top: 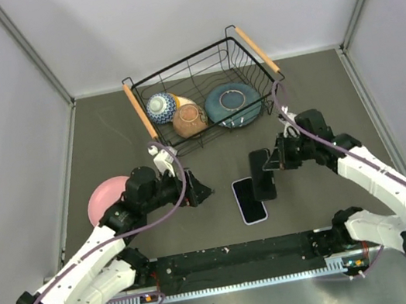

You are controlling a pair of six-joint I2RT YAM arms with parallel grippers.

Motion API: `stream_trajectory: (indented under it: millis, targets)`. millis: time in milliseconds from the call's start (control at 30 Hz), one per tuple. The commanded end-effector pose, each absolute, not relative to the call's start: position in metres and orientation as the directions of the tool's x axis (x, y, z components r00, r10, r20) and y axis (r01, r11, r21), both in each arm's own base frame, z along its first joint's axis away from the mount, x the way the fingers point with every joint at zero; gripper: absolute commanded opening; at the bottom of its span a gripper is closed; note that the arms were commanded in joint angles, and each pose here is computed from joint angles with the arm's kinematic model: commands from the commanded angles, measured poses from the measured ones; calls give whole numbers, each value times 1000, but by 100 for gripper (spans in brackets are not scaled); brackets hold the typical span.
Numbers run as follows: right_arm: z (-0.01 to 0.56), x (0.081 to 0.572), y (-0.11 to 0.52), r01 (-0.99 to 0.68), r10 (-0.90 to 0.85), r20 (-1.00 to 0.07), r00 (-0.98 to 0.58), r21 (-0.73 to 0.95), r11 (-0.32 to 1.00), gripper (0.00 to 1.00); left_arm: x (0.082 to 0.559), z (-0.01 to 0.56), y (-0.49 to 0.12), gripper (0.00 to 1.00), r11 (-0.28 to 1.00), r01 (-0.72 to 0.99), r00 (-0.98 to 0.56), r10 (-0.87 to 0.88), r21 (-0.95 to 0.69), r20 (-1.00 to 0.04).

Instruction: Put the phone into the phone case

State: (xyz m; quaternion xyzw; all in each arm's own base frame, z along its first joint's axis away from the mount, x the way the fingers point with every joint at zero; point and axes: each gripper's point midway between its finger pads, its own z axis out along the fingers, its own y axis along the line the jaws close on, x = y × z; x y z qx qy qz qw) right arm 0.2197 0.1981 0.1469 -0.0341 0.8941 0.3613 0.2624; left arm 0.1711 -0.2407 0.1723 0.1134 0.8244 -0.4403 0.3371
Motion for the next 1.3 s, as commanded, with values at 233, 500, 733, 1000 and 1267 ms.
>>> stream_trajectory:
  millis: [233, 500, 733, 1000, 1267]
  targets:
    - [90, 199, 150, -74, 56, -238, -970, 504, 861, 2, 189, 183, -214, 94, 697, 491, -625, -137, -523, -769]
    - [62, 209, 139, 8, 87, -169, -982, 419, 908, 18, 188, 183, -208, 93, 699, 476, -609, -176, -534, -774]
    - [43, 217, 123, 57, 114, -169, -979, 312, 948, 29, 189, 190, -207, 93, 700, 472, -599, -192, -536, -778]
    - [36, 228, 115, 92, 147, -195, -970, 263, 960, 33, 189, 193, -206, 93, 699, 466, -596, -206, -543, -776]
    - [46, 231, 113, 98, 159, -224, -962, 260, 961, 53, 188, 205, -201, 93, 703, 465, -581, -218, -539, -785]
